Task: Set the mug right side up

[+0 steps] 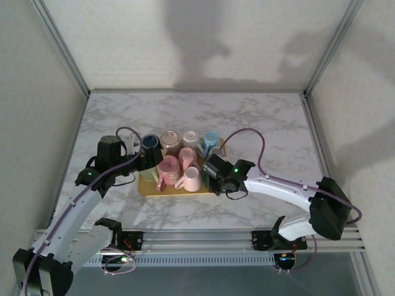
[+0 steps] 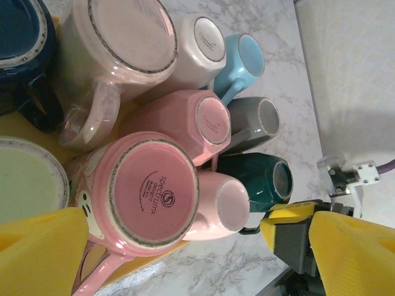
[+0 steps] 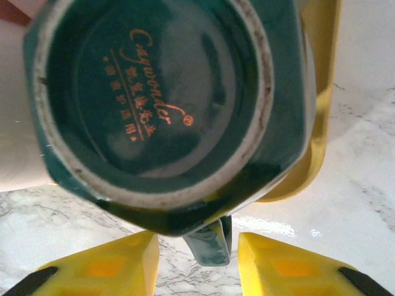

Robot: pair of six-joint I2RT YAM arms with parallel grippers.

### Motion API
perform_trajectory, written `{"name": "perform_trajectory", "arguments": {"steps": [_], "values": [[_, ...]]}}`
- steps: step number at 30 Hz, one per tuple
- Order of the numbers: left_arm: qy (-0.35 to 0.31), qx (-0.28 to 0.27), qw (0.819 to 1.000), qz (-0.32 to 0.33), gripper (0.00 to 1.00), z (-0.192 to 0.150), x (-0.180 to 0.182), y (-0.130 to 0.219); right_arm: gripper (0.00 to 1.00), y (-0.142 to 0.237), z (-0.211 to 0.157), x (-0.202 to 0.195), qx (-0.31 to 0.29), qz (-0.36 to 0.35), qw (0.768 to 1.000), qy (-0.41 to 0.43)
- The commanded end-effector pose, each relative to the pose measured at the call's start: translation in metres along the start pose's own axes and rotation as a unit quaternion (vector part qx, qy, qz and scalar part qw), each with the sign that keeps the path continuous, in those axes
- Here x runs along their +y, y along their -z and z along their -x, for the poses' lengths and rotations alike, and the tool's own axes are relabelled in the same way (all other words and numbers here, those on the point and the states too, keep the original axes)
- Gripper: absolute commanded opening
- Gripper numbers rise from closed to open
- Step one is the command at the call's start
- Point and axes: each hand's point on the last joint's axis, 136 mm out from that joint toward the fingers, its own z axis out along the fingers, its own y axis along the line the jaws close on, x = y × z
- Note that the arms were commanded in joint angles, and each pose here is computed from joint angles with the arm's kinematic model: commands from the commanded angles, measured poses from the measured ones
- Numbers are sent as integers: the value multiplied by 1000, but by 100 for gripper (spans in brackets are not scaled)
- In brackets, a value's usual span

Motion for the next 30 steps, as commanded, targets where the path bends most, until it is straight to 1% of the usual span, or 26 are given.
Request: {"name": "perform_trajectory", "arguments": {"steps": [1,9,16,19,22,25,30], "values": [[4,-6,1000,-2,93,1,2,-1,39,-9,-3,-8,-4,-28,999,19],[1,-9,1000,-1,93,2,3,-1,36,-19,-4,-14,-4,-49,998,26],[1,-10,1000,4,93,1,6,-1,27,-24,-2,-15,-10,-51,998,36],[0,-12,1000,5,93,2,6,0,20,-22,-2,-13,-9,-47,998,42],[-1,-16,1000,3,93,6,2,1,13,-14,-1,-10,-10,-39,998,49],[2,-21,1000,1,93,11,-1,3,9,-1,1,-8,-13,-26,998,52],[8,-30,1000,-7,92,19,-9,5,3,27,2,10,-11,30,997,66]]}}
